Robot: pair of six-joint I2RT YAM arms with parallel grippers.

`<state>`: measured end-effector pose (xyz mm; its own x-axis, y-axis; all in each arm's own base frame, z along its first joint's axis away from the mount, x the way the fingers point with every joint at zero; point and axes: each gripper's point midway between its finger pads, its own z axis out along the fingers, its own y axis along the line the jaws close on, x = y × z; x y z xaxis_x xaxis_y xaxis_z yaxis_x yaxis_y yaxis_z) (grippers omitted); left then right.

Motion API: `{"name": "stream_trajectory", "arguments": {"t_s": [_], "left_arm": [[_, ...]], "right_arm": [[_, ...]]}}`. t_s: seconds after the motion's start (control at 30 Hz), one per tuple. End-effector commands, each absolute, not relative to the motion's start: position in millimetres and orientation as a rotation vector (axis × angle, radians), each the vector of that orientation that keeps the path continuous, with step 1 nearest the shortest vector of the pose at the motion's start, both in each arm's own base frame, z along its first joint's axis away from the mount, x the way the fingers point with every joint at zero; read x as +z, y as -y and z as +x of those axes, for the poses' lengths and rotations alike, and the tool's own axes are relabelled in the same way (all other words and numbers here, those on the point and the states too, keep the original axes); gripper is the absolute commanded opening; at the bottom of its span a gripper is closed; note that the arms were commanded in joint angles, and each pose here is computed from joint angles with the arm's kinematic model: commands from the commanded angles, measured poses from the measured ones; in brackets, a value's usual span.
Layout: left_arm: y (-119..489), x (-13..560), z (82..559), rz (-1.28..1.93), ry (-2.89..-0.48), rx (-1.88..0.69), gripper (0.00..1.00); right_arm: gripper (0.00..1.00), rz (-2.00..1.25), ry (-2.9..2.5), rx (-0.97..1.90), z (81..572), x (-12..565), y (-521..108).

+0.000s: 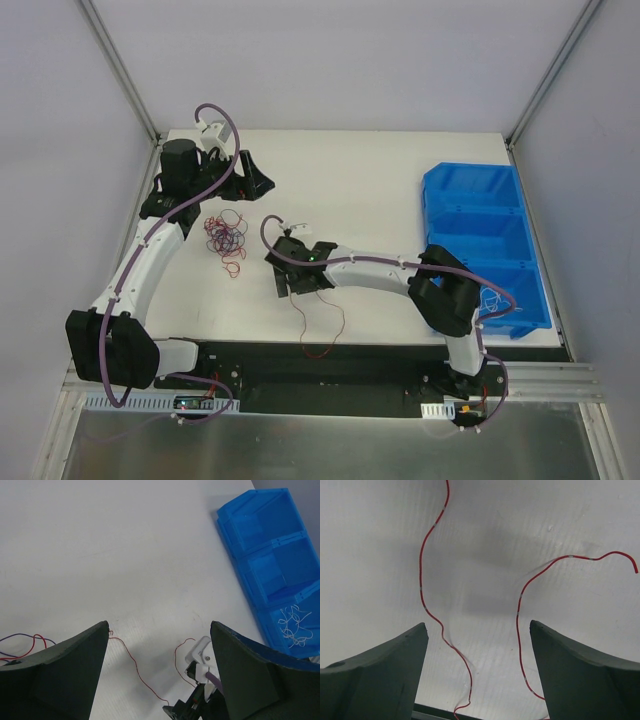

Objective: Untangle the cables

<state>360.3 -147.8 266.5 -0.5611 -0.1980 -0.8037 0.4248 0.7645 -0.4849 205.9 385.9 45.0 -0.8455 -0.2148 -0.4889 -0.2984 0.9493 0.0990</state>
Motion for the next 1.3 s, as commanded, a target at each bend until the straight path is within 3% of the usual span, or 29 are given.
{"name": "stream_trajectory", "arguments": {"t_s": [0.0, 0.2, 0.3, 0.5, 0.7, 0.97, 1.1, 1.27], "left_arm": [[147, 274, 364, 0.178, -1.971, -0.844, 0.82], [146, 273, 365, 0.171, -1.976, -0.849, 0.82], [145, 273, 365, 0.165, -1.976, -0.851, 0.84], [145, 273, 365, 0.163, -1.977, -0.854, 0.88], [143, 275, 364, 0.162, -1.971, -0.843, 0.90], [147, 277, 362, 0.163, -1.967, -0.871, 0.90], [149, 277, 362, 0.166, -1.964, -0.887, 0.88], [150, 279, 361, 0.171, -1.960, -0.899, 0.88]], "right_arm": [[0.84, -0.319, -2.592, 0.066, 211, 41, -371], [0.84, -0.368, -2.611, 0.073, 206, 28, -376], [0.75, -0.381, -2.602, 0.093, 207, 26, -379], [0.28, -0.394, -2.597, 0.121, 207, 19, -374], [0.00, -0.436, -2.460, 0.245, 211, 49, -365], [0.00, -0.274, -2.230, 0.301, 247, 138, -278], [0.00, -0.105, -2.074, 0.208, 272, 182, -201], [0.00, 0.354, -1.868, -0.029, 299, 222, -79]]}}
